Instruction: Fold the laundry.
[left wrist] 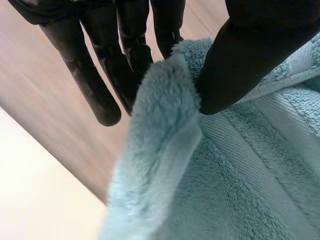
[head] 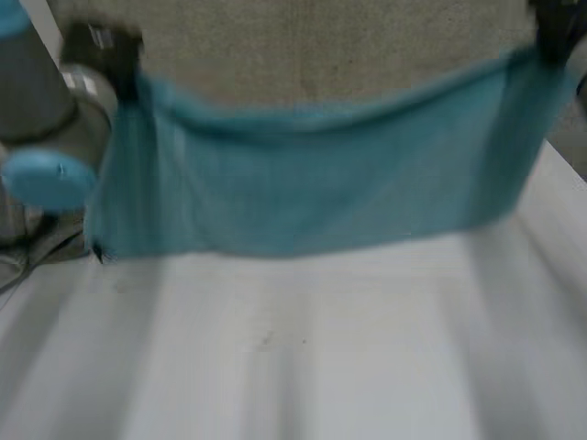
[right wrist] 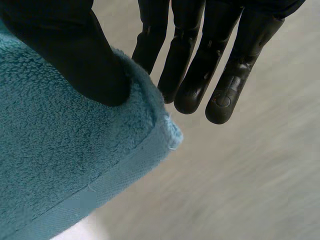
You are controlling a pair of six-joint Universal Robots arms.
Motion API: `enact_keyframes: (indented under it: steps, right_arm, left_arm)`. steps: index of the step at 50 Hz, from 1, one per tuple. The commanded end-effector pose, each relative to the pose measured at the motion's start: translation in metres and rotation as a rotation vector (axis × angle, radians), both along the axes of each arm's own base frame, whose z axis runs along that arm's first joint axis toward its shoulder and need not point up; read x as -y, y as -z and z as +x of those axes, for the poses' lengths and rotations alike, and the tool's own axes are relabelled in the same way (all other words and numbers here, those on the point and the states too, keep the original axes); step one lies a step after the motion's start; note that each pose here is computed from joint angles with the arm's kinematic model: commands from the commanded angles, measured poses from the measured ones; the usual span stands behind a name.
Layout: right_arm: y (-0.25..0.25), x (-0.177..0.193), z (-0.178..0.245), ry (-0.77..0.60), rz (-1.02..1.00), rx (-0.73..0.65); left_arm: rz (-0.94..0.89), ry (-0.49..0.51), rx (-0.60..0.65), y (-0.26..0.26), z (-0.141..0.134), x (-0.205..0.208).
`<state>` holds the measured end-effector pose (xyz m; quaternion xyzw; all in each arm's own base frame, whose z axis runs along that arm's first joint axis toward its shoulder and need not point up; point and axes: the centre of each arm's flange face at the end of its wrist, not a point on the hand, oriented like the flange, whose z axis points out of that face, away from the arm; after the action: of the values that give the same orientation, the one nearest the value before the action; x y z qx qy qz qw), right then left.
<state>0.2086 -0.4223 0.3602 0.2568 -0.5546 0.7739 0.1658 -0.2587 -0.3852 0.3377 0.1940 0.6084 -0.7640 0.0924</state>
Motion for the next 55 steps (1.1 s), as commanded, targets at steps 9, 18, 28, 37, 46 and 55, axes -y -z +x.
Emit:
enact_keyframes:
  steps: [9, 18, 28, 37, 46, 55]
  right_arm:
    - [-0.066, -0.018, 0.0, -0.19, -0.295, 0.238]
    - [0.05, -0.005, -0.003, -0.191, 0.113, 0.124]
    - [0.173, -0.016, -0.008, -0.149, 0.428, -0.15]
    - [0.177, -0.046, -0.031, -0.114, 0.649, -0.209]
    - [0.139, -0.096, -0.077, -0.025, 0.825, -0.304]
    - [0.149, -0.144, -0.118, 0.035, 1.014, -0.556]
  left_arm:
    - [-0.264, 0.003, -0.2, -0.059, 0.008, -0.022]
    - [0.021, -0.009, -0.117, 0.039, 0.015, -0.03]
    - [0.332, 0.014, 0.004, 0.161, 0.015, -0.042]
    - [0.41, 0.004, 0.067, 0.156, 0.026, -0.077]
    - [0.497, -0.021, 0.272, 0.132, 0.06, -0.141]
    - [0.725, 0.032, 0.466, 0.151, 0.08, -0.209]
